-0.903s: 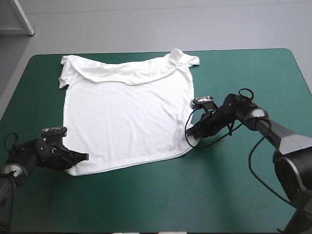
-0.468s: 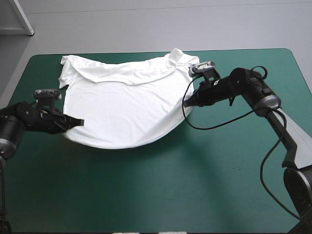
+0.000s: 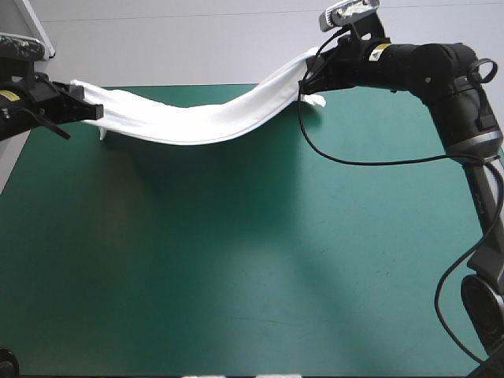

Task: Fold the cloth

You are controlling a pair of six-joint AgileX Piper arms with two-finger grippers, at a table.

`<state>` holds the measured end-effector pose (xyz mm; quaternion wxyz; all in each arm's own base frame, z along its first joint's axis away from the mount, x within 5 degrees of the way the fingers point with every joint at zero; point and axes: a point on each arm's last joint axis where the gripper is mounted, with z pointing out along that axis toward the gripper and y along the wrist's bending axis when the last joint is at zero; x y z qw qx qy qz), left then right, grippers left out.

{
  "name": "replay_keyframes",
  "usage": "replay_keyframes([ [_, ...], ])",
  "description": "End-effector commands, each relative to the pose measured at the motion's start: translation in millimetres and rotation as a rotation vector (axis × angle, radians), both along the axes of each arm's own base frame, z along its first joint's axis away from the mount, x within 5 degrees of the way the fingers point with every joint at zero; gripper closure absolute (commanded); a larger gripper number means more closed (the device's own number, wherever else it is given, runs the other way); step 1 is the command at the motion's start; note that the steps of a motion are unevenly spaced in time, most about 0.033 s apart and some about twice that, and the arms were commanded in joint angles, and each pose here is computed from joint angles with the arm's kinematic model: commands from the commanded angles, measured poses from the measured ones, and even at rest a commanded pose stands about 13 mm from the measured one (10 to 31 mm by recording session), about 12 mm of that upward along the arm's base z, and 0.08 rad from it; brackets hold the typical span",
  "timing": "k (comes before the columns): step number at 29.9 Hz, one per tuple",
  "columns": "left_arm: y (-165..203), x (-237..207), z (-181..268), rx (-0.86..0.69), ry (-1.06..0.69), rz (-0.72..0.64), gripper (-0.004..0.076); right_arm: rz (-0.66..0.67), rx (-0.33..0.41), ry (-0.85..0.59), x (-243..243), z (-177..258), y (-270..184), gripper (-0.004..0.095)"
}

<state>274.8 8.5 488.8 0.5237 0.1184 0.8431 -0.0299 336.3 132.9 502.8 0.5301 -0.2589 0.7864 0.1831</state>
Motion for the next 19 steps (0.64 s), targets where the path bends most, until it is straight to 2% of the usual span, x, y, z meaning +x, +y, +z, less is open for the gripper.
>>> replay_keyframes([
  [1,-8,-20,55,-0.019,-0.239,-0.04,0.0705,-0.008,0.101,-0.227,-40,63,-12,0.0925],
  [5,-11,-33,93,-0.003,-0.401,-0.052,0.0705,-0.007,0.148,-0.364,-65,100,-20,0.0925],
  [12,-15,-87,160,0.042,-0.715,-0.031,0.0705,-0.003,0.234,-0.634,-127,159,-39,0.0925],
  [19,-20,-135,194,0.075,-0.9,-0.027,0.0705,-0.006,0.312,-0.852,-182,191,-56,0.0925],
])
